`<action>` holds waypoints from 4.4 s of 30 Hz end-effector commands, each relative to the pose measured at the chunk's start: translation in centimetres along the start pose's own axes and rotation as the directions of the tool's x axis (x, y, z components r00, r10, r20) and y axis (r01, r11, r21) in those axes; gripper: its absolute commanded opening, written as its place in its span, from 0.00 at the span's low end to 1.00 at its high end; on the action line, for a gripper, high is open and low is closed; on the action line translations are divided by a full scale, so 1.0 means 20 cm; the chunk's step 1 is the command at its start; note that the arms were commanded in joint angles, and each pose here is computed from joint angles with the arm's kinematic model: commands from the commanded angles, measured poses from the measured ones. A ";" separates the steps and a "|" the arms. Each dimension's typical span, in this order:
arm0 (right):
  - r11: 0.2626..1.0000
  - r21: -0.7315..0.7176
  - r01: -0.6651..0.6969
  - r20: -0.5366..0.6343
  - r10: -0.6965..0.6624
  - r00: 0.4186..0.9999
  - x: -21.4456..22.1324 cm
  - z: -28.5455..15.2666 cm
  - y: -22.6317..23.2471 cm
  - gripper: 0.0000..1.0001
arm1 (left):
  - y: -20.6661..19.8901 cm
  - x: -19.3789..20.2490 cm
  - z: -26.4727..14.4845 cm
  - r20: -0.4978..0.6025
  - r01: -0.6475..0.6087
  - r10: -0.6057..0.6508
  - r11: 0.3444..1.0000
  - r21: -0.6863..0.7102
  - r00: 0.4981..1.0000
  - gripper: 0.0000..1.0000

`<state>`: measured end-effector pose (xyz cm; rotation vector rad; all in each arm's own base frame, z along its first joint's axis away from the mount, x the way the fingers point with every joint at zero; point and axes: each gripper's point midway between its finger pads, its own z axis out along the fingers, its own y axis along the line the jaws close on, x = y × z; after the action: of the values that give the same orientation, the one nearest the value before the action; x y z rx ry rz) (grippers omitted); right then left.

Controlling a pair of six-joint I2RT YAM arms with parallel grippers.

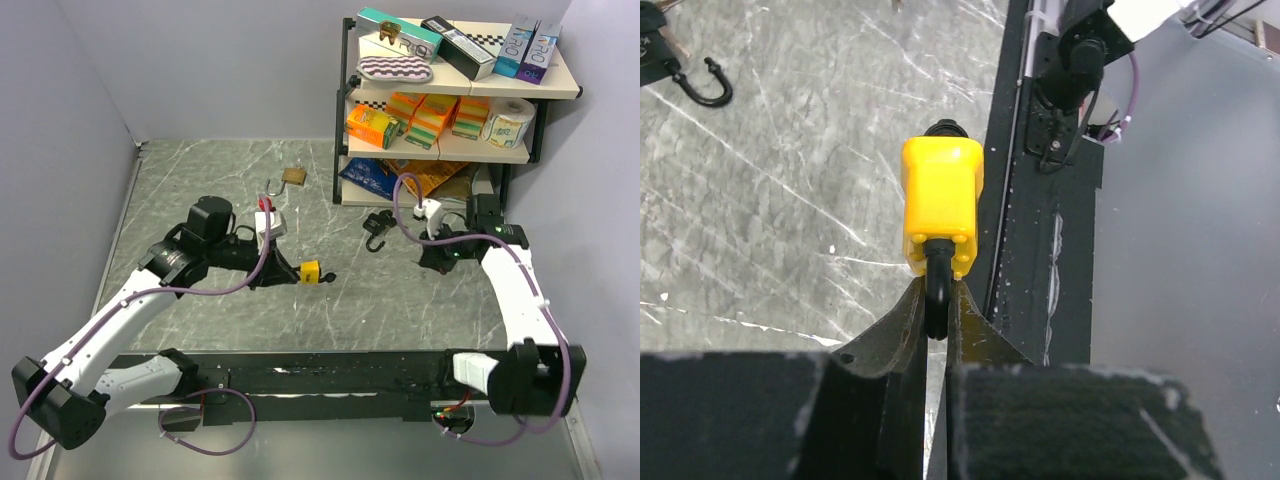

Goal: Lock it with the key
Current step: Place the key at the center of the board, then adjust the lock.

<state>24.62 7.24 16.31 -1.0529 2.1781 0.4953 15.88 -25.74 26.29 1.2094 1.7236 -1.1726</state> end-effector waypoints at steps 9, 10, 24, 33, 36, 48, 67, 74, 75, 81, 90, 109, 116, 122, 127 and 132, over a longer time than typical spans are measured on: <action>0.985 0.127 -0.116 -0.117 0.131 0.984 0.26 0.23 -0.42 0.00 | 0.04 -0.02 0.06 0.053 -0.018 0.019 1.000 -0.016 0.998 0.01; 0.984 0.112 -0.140 -0.129 0.155 0.980 0.28 0.26 -0.42 0.00 | 0.04 0.00 0.06 0.043 -0.010 0.010 1.000 -0.021 0.999 0.01; 0.968 0.070 -0.241 -0.177 0.249 0.952 0.32 0.45 -0.46 0.14 | 0.08 0.12 0.09 -0.001 0.042 -0.042 0.998 -0.035 0.999 0.01; 0.981 0.053 -0.189 -0.110 0.194 0.975 0.20 0.34 -0.40 0.57 | 0.05 0.14 0.10 -0.017 0.080 -0.080 0.997 0.004 0.997 0.01; 0.990 -0.008 -0.139 0.004 0.139 0.990 0.04 0.25 -0.29 0.80 | 0.00 0.13 0.09 -0.023 0.110 -0.109 0.993 0.051 0.994 0.01; 0.815 -0.151 0.559 0.492 -0.429 0.758 -0.48 -0.11 0.63 0.99 | -0.25 0.01 0.03 -0.022 0.133 -0.132 0.942 0.309 0.991 0.01; 0.552 -0.029 0.833 0.604 -0.655 0.455 -0.61 -0.13 1.05 0.98 | -0.43 -0.08 0.04 -0.027 0.049 -0.041 0.889 0.455 0.999 0.01; 0.538 -0.027 0.843 0.623 -0.650 0.435 -0.67 -0.15 1.10 0.80 | -0.44 -0.07 0.04 -0.031 0.044 -0.033 0.889 0.456 0.999 0.01; 0.536 -0.035 0.844 0.630 -0.644 0.435 -0.68 -0.16 1.12 0.78 | -0.44 -0.07 0.04 -0.031 0.044 -0.034 0.890 0.453 0.999 0.01; 0.509 -0.076 0.858 0.633 -0.640 0.436 -0.63 -0.17 1.16 0.78 | -0.44 -0.05 0.04 -0.033 0.042 -0.030 0.890 0.453 0.999 0.01; 0.453 -0.160 0.877 0.596 -0.664 0.452 -0.44 -0.14 1.18 0.89 | -0.45 -0.05 0.04 -0.034 0.057 -0.046 0.885 0.462 0.998 0.01; 0.505 -0.143 0.851 0.680 -0.575 0.456 -0.65 -0.25 1.27 0.74 | -0.44 -0.02 0.07 -0.051 0.070 -0.053 0.886 0.457 0.997 0.01; 0.501 -0.157 0.851 0.691 -0.560 0.457 -0.65 -0.26 1.29 0.68 | -0.43 -0.02 0.08 -0.053 0.069 -0.051 0.889 0.453 0.997 0.01; 0.487 -0.145 0.861 0.694 -0.570 0.439 -0.66 -0.24 1.29 0.60 | -0.46 -0.02 0.08 -0.057 0.062 -0.039 0.880 0.471 0.998 0.01; 0.478 -0.137 0.868 0.696 -0.577 0.428 -0.67 -0.24 1.29 0.58 | -0.48 -0.01 0.09 -0.064 0.053 -0.025 0.873 0.484 0.998 0.01; 0.478 -0.136 0.868 0.704 -0.570 0.424 -0.69 -0.24 1.31 0.55 | -0.49 -0.01 0.11 -0.074 0.054 -0.020 0.869 0.493 0.997 0.01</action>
<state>7.80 26.70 27.40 -1.8019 0.9519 0.8404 7.34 -28.69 26.73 1.4665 1.6767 -1.6549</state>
